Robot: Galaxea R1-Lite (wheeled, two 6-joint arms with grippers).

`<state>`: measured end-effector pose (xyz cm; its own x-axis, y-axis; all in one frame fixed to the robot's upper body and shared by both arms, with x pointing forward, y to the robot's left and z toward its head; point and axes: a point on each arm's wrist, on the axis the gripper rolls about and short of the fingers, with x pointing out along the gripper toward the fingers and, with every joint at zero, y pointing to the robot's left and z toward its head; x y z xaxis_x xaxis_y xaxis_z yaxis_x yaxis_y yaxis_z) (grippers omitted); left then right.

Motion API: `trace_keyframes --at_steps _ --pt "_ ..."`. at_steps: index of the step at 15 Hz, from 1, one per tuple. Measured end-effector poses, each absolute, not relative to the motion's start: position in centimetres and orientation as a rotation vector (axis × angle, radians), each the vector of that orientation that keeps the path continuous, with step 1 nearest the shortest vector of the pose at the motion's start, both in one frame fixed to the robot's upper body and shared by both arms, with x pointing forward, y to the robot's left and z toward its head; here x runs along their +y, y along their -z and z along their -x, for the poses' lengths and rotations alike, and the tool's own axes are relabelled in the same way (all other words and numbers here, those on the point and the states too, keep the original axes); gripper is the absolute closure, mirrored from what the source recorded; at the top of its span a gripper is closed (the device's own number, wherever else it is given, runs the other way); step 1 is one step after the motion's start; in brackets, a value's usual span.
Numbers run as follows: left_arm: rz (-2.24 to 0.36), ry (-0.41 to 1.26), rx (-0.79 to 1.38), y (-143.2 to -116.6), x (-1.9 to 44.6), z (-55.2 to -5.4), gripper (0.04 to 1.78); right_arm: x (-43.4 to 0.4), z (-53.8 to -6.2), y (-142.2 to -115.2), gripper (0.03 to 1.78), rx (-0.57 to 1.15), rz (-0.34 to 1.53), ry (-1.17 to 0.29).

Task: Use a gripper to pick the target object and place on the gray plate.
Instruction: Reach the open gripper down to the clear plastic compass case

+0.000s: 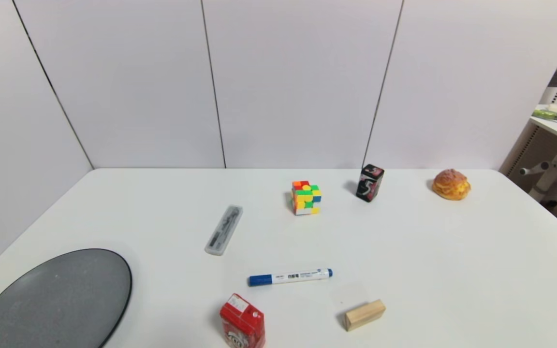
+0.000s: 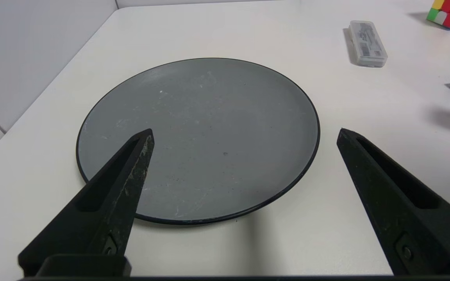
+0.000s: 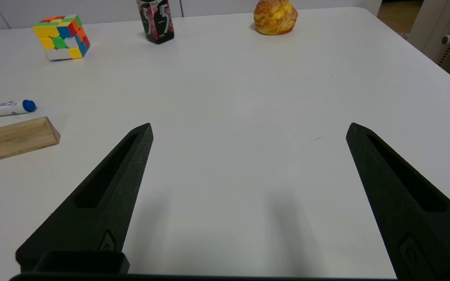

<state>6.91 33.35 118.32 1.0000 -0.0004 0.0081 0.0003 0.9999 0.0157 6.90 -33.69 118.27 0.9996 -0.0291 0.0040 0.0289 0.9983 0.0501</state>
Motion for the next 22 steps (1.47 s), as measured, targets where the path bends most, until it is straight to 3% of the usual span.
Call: trace_keyframes --at_steps 8,11,13,18,22 --pt "0.005 -0.007 -0.002 -118.6 33.4 -7.1 0.13 -33.7 -6.9 -118.3 0.10 -0.005 -0.050 0.028" --pt "0.007 0.000 -0.014 -121.0 33.4 -7.6 0.13 -33.7 -6.9 -118.3 0.10 -0.005 -0.050 0.029" --pt "0.005 0.006 -0.021 -124.0 33.4 -8.1 0.13 -33.7 -6.9 -118.3 0.10 -0.005 -0.050 0.029" --pt "-0.024 0.036 -0.099 -135.2 33.3 -10.2 0.13 -33.7 -6.9 -118.3 0.10 -0.004 -0.050 0.029" --pt "-0.097 0.190 -0.058 -141.5 32.8 -14.5 0.13 -33.7 -6.9 -118.3 0.10 -0.005 -0.050 0.029"
